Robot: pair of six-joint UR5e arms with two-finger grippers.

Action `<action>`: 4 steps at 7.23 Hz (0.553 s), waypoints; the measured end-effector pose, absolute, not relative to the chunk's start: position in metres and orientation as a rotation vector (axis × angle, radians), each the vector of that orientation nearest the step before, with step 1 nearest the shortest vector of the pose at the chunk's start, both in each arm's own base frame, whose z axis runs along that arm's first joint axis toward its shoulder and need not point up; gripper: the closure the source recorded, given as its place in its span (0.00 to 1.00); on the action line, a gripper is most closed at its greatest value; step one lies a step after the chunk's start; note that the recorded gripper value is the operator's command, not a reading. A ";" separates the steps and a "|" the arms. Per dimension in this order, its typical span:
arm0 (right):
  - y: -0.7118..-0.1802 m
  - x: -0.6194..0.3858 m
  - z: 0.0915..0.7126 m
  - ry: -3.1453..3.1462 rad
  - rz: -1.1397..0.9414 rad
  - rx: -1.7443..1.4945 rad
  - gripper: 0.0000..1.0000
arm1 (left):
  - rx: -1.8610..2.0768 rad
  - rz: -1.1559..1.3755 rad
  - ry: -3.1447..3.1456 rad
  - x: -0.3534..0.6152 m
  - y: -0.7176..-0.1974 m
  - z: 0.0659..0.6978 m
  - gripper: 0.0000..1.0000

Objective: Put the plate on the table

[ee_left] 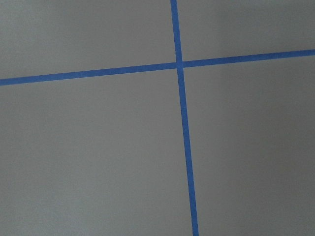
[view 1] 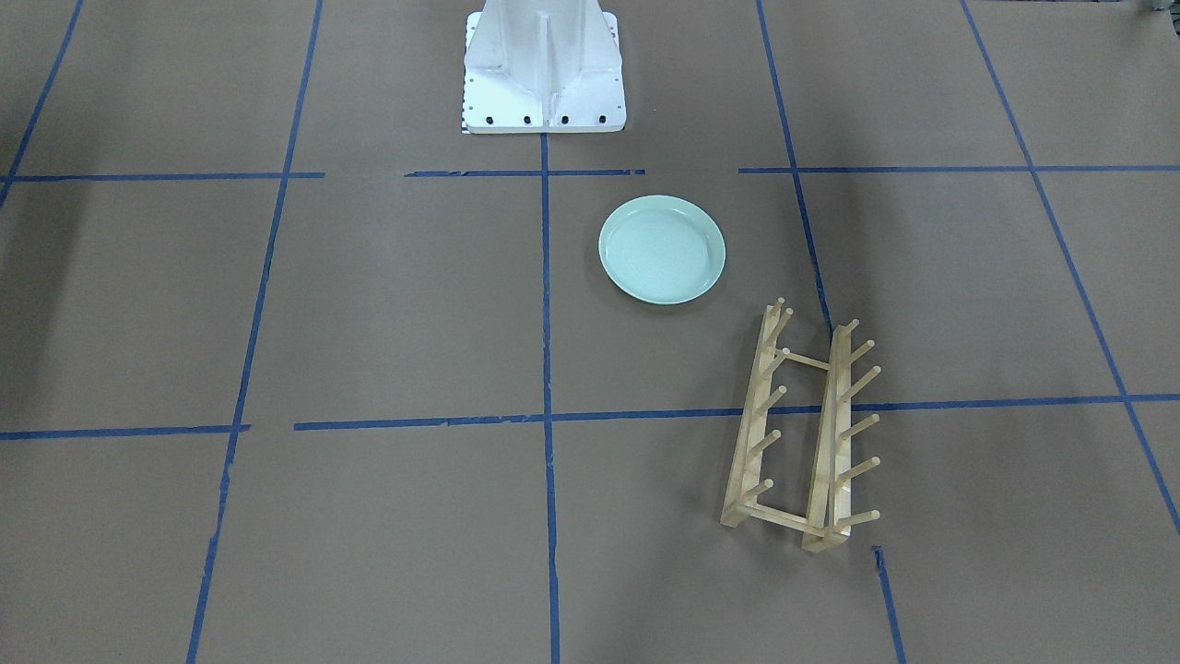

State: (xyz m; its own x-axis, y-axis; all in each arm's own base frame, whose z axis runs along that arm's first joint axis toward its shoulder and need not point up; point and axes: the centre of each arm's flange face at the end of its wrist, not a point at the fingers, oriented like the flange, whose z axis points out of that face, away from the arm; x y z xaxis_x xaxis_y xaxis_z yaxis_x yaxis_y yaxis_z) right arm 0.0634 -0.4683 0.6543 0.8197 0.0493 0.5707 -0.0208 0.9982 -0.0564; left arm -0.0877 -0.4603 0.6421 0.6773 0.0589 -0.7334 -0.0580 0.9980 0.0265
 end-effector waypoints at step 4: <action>-0.468 0.063 0.654 -0.609 0.036 -0.048 0.00 | -0.013 0.020 0.747 -0.093 -0.459 0.650 0.00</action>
